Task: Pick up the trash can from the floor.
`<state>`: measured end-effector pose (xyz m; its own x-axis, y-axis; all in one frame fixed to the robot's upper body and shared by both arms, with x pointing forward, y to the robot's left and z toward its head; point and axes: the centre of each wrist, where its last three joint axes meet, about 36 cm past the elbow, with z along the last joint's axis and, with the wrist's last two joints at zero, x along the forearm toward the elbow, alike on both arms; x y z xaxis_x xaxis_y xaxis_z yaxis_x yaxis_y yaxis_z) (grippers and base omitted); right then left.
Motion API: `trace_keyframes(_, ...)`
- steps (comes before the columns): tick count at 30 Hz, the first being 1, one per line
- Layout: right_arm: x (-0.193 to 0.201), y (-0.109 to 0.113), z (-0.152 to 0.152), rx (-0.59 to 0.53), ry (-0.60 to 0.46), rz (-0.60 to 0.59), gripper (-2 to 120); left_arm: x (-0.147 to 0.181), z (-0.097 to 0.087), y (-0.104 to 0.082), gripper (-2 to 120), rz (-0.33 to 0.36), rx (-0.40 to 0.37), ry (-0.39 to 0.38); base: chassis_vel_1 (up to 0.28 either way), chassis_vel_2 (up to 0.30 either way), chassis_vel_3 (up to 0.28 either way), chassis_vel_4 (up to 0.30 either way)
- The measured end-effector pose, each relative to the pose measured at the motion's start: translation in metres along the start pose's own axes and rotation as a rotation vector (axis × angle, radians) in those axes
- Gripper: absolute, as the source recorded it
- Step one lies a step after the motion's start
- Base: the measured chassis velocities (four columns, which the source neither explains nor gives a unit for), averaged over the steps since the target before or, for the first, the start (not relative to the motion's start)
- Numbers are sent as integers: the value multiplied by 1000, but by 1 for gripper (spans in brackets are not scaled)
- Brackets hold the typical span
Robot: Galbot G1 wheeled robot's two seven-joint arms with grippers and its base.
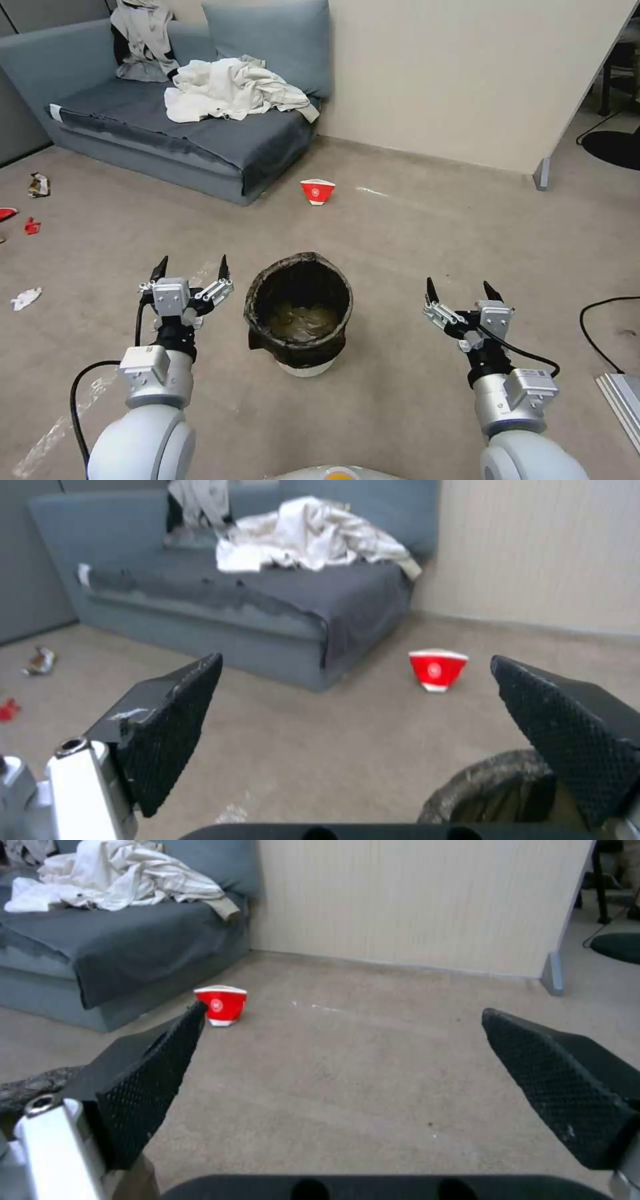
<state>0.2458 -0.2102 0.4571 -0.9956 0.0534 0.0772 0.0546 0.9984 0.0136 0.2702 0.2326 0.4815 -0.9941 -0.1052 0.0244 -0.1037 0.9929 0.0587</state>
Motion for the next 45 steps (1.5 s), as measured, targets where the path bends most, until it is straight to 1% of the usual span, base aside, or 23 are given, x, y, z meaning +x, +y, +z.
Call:
trace_keyframes(2,0,-1,1,0,2,2,100,-12,5,1,100,10,15,31,0,0,0,0)
trace_keyframes(3,-1,-2,2,2,4,3,100,-21,9,1,100,27,21,55,0,0,0,0)
trace_keyframes(5,-1,-2,3,2,4,4,100,-24,10,0,100,36,27,66,0,0,0,0)
trace_keyframes(7,-4,-3,5,2,5,5,100,-35,18,-5,100,82,61,128,0,0,0,0)
trace_keyframes(8,-4,-3,5,2,5,5,100,-35,18,-5,100,82,61,128,0,0,0,0)
trace_keyframes(11,-9,-3,8,2,4,11,100,-49,33,-14,100,117,93,209,0,0,0,0)
trace_keyframes(12,-9,-3,8,2,4,11,100,-49,33,-14,100,117,93,209,0,0,0,0)
trace_keyframes(16,-14,-2,11,0,5,17,100,-65,46,-20,100,130,107,267,0,0,0,0)
trace_keyframes(17,-14,-2,11,0,5,17,100,-65,46,-20,100,130,107,267,0,0,0,0)
trace_keyframes(21,-17,-1,14,4,11,17,100,-83,55,-27,100,139,122,327,0,0,0,0)
trace_keyframes(22,-17,-1,14,4,11,17,100,-83,55,-27,100,139,122,327,0,0,0,0)
trace_keyframes(25,-18,-1,15,6,13,18,100,-94,58,-31,100,150,131,384,0,0,0,0)
trace_keyframes(27,-18,-1,15,6,13,18,100,-96,59,-32,100,152,132,392,0,0,0,0)
trace_keyframes(29,-19,-1,18,7,19,20,100,-105,64,-36,100,157,126,421,0,0,0,0)
trace_keyframes(32,-19,-1,19,7,21,21,100,-110,68,-39,100,158,120,442,0,0,0,0)
trace_keyframes(35,-19,-1,19,8,22,22,100,-113,70,-40,100,157,119,452,0,0,0,0)
trace_keyframes(38,-19,-1,20,10,22,27,100,-124,81,-45,100,152,111,482,0,0,0,0)
trace_keyframes(39,-19,-1,20,10,22,27,100,-124,81,-45,100,152,111,482,0,0,0,0)
trace_keyframes(42,-19,-2,20,11,25,29,100,-131,91,-49,100,148,107,513,0,0,0,0)
trace_keyframes(45,-19,-1,21,11,26,29,100,-133,95,-50,100,147,105,529,0,0,0,0)
